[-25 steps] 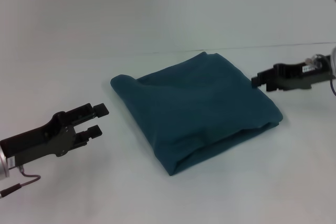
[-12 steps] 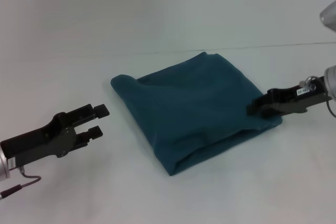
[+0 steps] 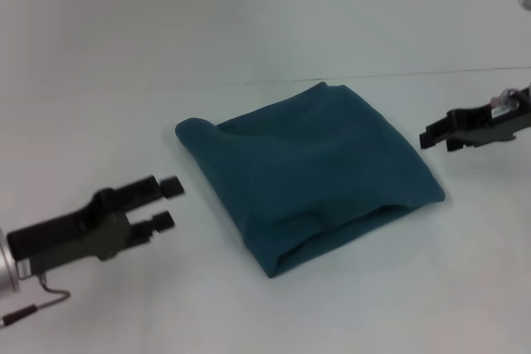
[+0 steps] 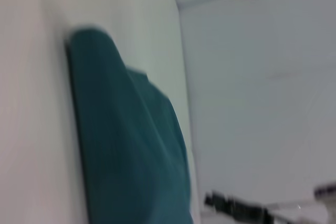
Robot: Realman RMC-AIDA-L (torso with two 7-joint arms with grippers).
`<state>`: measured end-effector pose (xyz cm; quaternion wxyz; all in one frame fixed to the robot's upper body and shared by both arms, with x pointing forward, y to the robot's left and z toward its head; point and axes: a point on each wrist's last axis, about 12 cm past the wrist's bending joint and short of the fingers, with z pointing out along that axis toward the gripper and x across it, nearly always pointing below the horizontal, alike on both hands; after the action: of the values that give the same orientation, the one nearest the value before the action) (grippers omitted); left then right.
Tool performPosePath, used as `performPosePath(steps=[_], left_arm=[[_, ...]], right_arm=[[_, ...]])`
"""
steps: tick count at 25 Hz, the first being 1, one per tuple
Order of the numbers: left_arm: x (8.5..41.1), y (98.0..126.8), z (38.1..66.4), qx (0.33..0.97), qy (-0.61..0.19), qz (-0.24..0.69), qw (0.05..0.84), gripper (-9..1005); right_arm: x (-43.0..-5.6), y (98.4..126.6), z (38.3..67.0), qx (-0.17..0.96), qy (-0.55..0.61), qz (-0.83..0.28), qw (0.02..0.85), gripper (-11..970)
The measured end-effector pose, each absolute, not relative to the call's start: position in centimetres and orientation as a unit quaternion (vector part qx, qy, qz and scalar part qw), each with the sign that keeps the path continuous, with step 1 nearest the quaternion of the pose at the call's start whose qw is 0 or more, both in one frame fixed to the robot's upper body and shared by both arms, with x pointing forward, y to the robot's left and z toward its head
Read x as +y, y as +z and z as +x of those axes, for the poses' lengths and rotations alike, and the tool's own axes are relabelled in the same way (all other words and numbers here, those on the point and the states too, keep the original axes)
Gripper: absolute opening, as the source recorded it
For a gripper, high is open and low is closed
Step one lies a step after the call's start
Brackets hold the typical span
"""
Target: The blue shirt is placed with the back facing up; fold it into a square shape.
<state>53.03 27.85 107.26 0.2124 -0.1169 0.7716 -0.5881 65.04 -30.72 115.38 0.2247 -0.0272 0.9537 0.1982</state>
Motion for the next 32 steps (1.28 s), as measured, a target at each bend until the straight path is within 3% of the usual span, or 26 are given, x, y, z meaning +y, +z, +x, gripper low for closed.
performPosePath(steps=[6, 15, 23, 32], left_arm=[[25.3, 106.9, 51.5, 0.767, -0.616, -0.07, 0.164, 784], [22.1, 104.4, 51.2, 0.761, -0.626, -0.144, 0.088, 782], [20.1, 103.6, 52.4, 0.768, -0.61, -0.181, 0.067, 781], [19.6, 103.2, 52.9, 0.797, -0.579, -0.144, 0.086, 779]], right_arm=[[-31.4, 117.4, 65.6, 0.95, 0.213, -0.025, 0.226, 520], [-31.6, 117.9, 65.5, 0.949, 0.222, -0.025, 0.224, 520], [-31.3, 118.0, 65.6, 0.948, 0.223, -0.033, 0.223, 520], [-30.9, 117.8, 65.6, 0.948, 0.224, -0.04, 0.224, 520]])
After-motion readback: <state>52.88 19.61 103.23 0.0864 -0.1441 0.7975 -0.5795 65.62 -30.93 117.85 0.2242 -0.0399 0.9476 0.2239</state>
